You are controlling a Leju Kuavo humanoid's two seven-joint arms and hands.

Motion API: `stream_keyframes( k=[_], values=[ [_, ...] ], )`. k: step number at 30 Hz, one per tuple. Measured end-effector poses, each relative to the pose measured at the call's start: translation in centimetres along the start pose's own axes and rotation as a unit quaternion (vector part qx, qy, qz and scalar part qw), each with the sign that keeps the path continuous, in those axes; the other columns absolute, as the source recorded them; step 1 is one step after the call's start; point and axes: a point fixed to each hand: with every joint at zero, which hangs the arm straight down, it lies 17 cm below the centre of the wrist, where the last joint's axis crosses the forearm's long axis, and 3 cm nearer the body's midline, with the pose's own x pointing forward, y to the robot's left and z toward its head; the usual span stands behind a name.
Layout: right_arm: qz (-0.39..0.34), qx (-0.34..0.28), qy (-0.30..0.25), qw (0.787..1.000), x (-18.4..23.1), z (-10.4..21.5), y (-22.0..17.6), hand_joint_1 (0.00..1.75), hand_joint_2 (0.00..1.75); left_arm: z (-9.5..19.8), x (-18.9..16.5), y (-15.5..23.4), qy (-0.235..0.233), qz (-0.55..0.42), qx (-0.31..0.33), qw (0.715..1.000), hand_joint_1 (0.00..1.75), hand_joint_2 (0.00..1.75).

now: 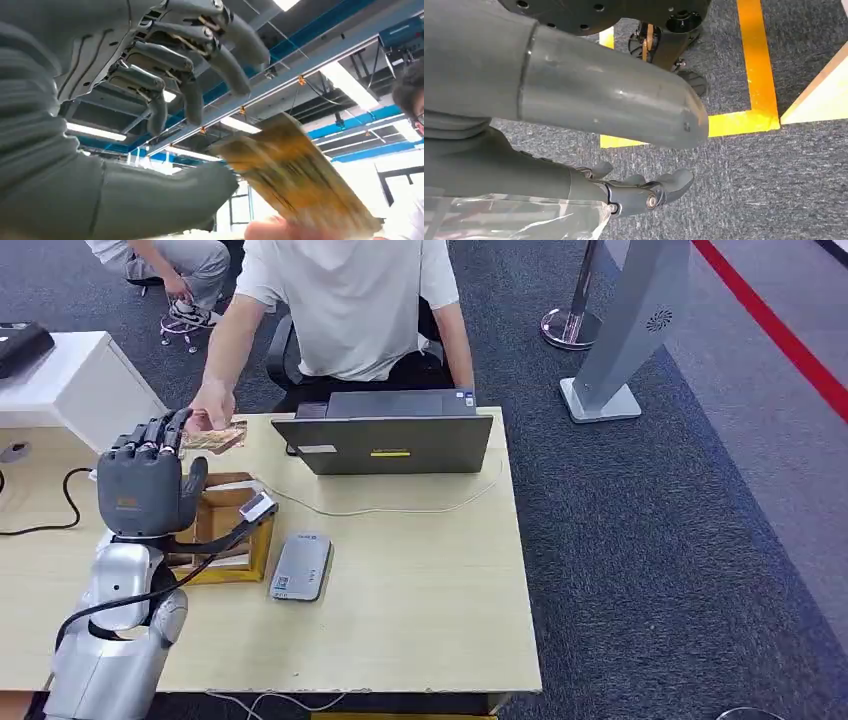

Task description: Pass the card to the sensor for recognition and then transmit it.

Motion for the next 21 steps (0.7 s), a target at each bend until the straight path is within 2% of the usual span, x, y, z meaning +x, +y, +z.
stream_keyframes(
  k=[8,13,18,21],
  values=[
    [0.001,0.000,0.000,1.000,0.0,0.0,0.0,0.00,0.00,0.4,-0.2,-0.8,-0.001,-0.004,-0.011,1.000,0.00,1.75],
    [-0.007,-0.002,0.000,1.000,0.0,0.0,-0.1,0.00,0.00,2.0,-1.2,-2.0,-0.005,-0.001,-0.024,1.000,0.00,1.75],
    [-0.023,-0.010,0.006,1.000,-0.5,0.1,-0.5,0.00,0.00,5.4,-7.2,-2.4,0.017,0.006,-0.030,0.999,0.00,1.75],
    [-0.032,-0.021,0.011,0.999,-0.8,0.1,-1.4,0.00,0.00,8.0,-13.8,-1.7,0.040,-0.018,-0.028,0.999,0.00,1.75]
  ],
)
